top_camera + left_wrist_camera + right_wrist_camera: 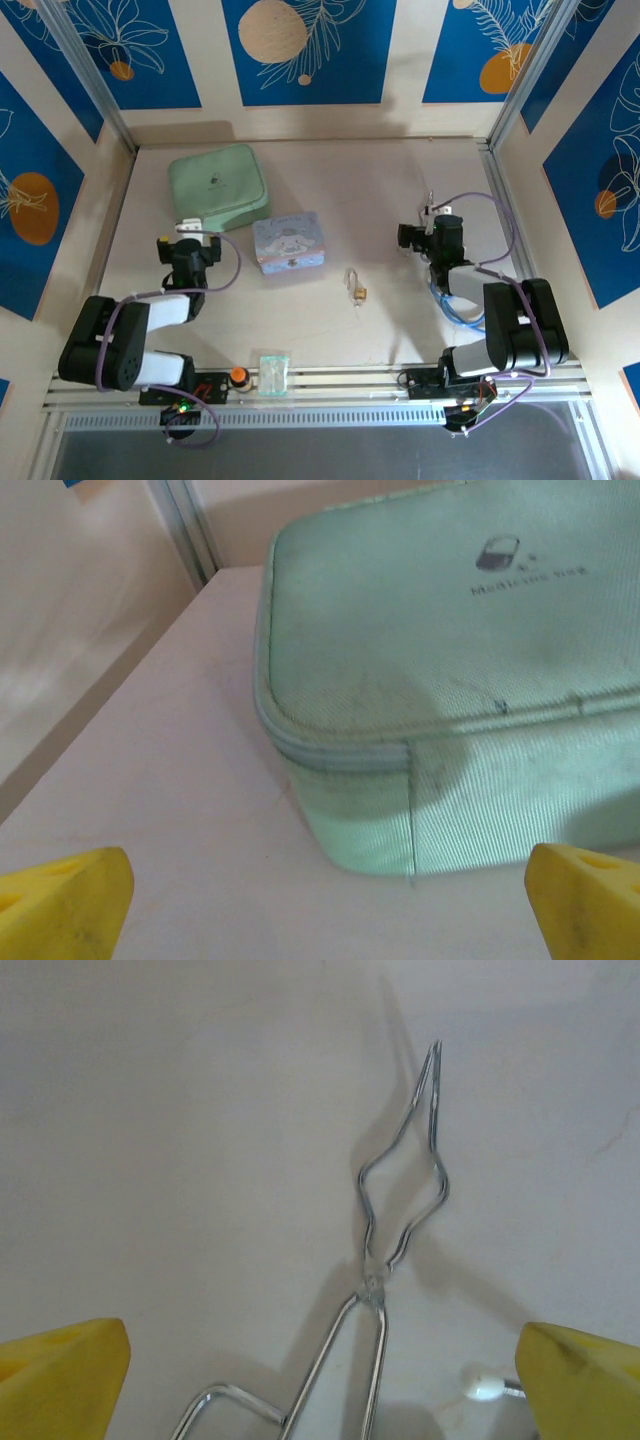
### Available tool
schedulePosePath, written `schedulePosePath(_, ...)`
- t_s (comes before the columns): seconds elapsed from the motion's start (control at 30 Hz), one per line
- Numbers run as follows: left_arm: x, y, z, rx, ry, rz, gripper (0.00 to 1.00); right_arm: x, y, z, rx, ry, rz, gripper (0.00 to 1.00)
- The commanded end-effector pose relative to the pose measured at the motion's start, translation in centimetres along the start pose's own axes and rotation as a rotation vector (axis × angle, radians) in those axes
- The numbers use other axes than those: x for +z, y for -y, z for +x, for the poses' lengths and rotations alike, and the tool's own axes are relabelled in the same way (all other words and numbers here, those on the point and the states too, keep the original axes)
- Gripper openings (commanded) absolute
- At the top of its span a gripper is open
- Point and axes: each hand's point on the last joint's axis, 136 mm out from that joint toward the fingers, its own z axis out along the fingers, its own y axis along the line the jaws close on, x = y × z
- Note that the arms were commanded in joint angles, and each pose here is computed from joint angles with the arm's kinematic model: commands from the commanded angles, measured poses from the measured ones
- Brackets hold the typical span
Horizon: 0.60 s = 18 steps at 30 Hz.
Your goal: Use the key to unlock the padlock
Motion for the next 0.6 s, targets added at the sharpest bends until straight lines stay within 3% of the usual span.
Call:
schedulePosePath(0.0, 0.4, 0.9, -0.7, -0.082, 0.061, 0.101, 1.00, 0.4, -0.7, -1.1, 0.013, 0.108, -0.073, 0.99)
schedulePosePath(0.17, 1.0, 1.3, -0.8, -0.072, 0.031, 0.113, 1.00, 0.8, -1.3, -0.7, -0.002, 0.105, -0.115, 0.99)
schedulePosePath(0.3, 1.9, 3.9, 0.0, -0.015, 0.042, 0.240, 1.00, 0.8, -1.3, -0.6, -0.002, 0.100, -0.117, 0.99)
schedulePosePath(0.33, 1.5, 3.8, 0.5, -0.017, -0.004, 0.238, 1.00, 0.8, -1.3, -0.6, -0.004, 0.101, -0.115, 0.99)
schedulePosePath(0.4, 1.6, 3.7, -0.1, -0.025, 0.054, 0.231, 1.00, 0.8, -1.3, -0.6, -0.004, 0.103, -0.112, 0.99)
schedulePosePath(0.57, 2.1, 4.1, 0.3, -0.010, -0.007, 0.248, 1.00, 0.8, -1.3, -0.7, -0.002, 0.102, -0.116, 0.99)
